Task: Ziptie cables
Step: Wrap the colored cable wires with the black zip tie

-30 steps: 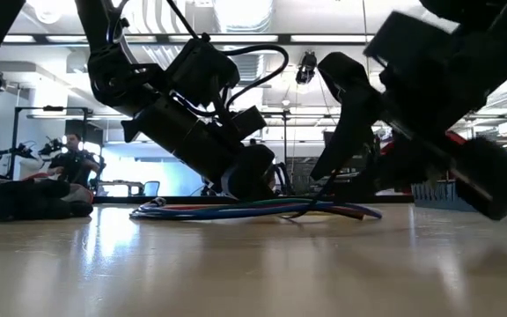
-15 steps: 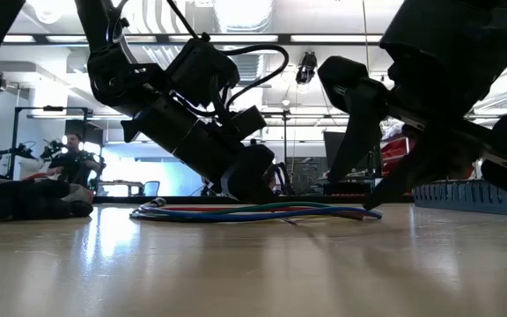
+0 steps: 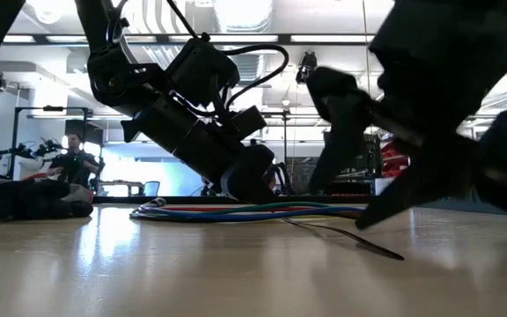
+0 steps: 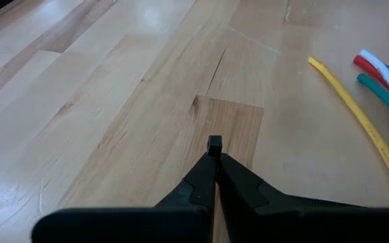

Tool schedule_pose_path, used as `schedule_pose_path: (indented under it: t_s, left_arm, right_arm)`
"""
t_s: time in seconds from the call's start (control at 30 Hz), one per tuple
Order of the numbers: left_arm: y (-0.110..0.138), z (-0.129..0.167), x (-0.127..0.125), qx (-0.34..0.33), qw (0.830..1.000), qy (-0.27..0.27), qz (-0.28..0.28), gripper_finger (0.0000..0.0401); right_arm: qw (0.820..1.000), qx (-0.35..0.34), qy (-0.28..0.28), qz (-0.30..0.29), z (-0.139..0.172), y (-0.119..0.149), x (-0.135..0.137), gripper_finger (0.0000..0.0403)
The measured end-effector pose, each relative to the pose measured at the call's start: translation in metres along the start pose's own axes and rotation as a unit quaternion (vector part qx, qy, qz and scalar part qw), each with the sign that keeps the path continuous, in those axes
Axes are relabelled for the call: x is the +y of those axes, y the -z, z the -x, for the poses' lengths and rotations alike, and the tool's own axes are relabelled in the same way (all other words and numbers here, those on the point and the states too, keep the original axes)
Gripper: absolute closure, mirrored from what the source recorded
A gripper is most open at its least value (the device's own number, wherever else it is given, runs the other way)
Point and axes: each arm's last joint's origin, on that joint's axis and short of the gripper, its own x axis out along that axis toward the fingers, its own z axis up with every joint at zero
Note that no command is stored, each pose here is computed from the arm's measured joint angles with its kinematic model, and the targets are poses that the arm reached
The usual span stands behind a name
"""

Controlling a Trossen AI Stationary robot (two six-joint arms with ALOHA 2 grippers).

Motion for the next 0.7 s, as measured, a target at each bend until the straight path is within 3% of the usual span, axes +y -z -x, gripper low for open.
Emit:
schedule_pose_path:
  t_s: [0.37,0.53,0.7]
  left_arm:
    - [0.0,0.0,0.0,0.0,1.0,0.0,0.002,0.0401]
    - [0.0,0.0,0.0,0.0,1.0,0.0,0.002,0.0401]
    - [0.0,0.0,0.0,0.0,1.0,0.0,0.002,0.0401]
  right_arm:
    - [0.993,-0.044,-0.02,-0.111,0.003,-0.005,-0.005,0.0187]
    - [0.985,-0.069,-0.067,-0.146,-0.003,-0.005,0.0,0.0158]
    - [0.98,-0.087,-0.078,-0.162,-0.014,-0.006,0.009,0.012]
